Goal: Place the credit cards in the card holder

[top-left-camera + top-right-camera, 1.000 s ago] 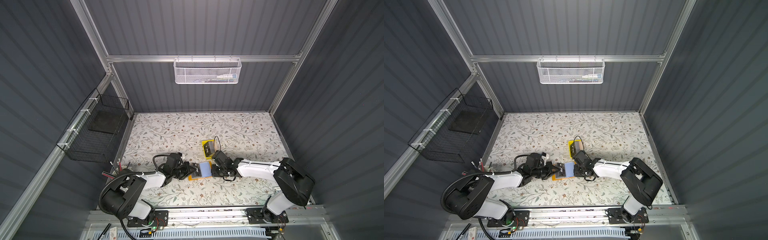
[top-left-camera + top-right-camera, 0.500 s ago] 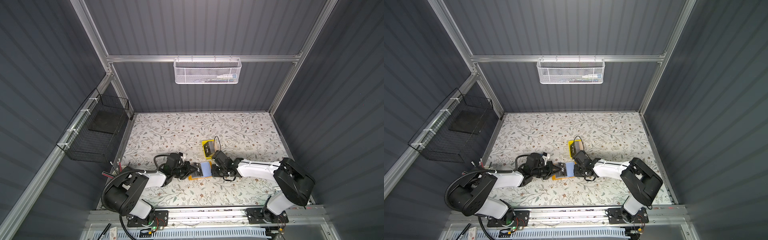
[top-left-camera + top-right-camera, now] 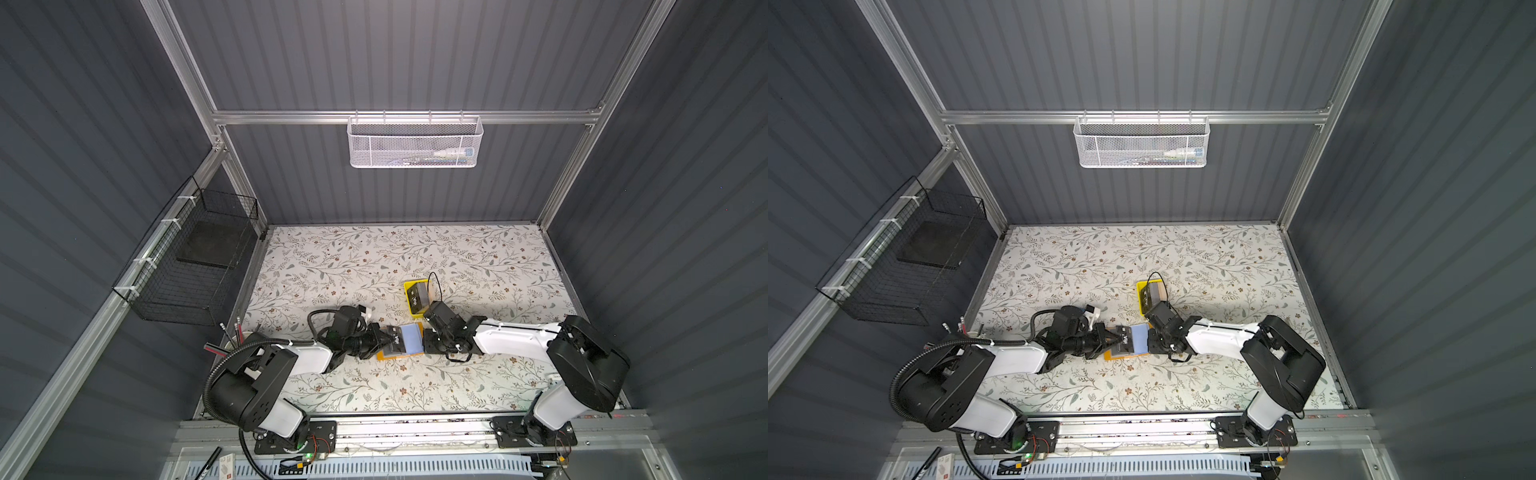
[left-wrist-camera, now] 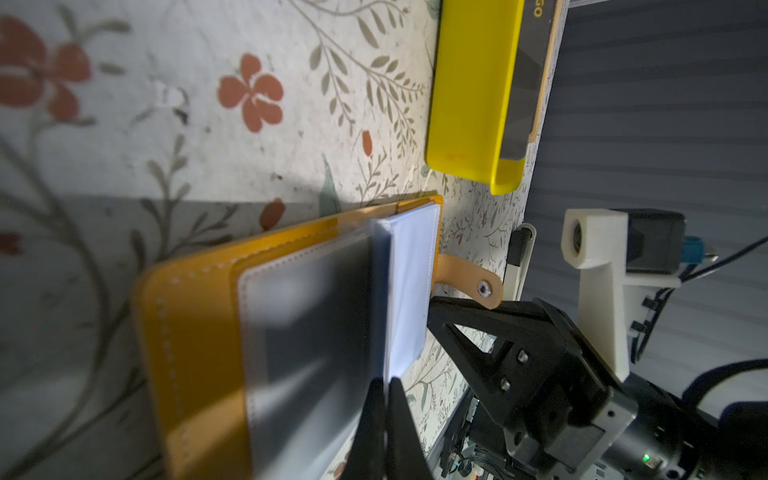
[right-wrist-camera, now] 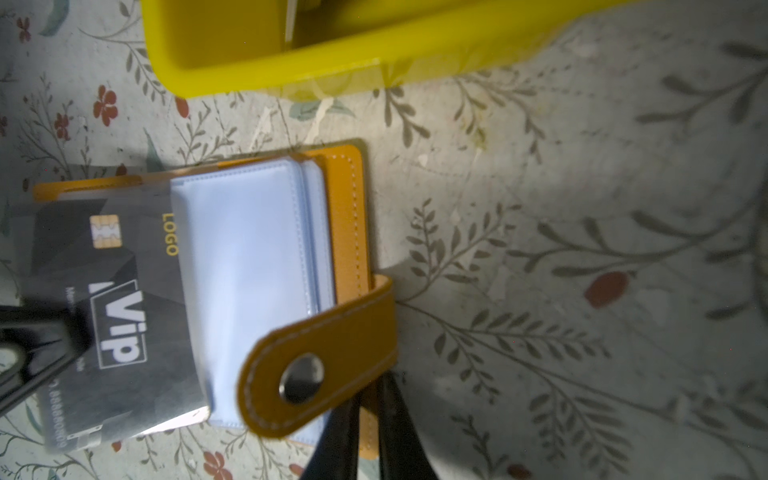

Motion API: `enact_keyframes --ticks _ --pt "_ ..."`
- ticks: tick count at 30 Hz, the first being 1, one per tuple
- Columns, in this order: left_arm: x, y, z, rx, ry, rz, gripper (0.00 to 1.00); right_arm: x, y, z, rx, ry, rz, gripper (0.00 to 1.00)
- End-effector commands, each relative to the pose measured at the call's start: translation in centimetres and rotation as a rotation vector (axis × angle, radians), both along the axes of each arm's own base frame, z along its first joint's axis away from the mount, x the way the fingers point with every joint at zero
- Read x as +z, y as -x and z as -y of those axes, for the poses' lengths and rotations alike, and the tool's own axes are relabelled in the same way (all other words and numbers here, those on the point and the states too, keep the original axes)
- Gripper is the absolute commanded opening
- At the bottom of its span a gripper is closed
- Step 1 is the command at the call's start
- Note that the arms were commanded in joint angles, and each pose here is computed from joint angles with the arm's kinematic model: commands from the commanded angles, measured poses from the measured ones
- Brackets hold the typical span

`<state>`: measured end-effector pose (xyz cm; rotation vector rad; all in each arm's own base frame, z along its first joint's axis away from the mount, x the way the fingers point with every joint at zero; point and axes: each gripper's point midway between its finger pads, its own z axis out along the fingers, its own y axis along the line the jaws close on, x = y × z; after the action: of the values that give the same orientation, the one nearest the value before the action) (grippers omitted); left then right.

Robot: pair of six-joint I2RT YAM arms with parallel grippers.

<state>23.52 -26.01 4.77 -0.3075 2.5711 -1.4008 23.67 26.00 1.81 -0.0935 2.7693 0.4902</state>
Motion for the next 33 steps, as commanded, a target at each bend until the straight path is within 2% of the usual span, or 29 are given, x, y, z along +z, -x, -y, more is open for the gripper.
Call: enact_keyframes --ticks 1,13,19,26,33 --pt "-0.8 0.3 0.0 -0.019 -0.004 -0.007 0.0 -0.6 0.5 0.4 -0.004 0.02 -0.014 0.13" --pt "-1.7 0.5 0.2 -0.034 -0.001 -0.022 0.0 -0.5 0.7 0.2 -0.001 0.0 -0.014 0.13" --pt "-2.3 0.8 -0.5 -0.029 -0.046 -0.029 0.0 -0.9 0.9 0.4 -0.013 0.002 -0.019 0.13" --pt "-1.0 0.0 -1.0 -0.04 -0.13 0.018 0.0 -1.0 1.1 0.6 -0.015 0.008 -0.021 0.13" --pt "-0.8 -0.3 -1.2 -0.056 -0.154 0.026 0.0 -1.1 1.1 0.5 -0.013 0.005 -0.024 0.12"
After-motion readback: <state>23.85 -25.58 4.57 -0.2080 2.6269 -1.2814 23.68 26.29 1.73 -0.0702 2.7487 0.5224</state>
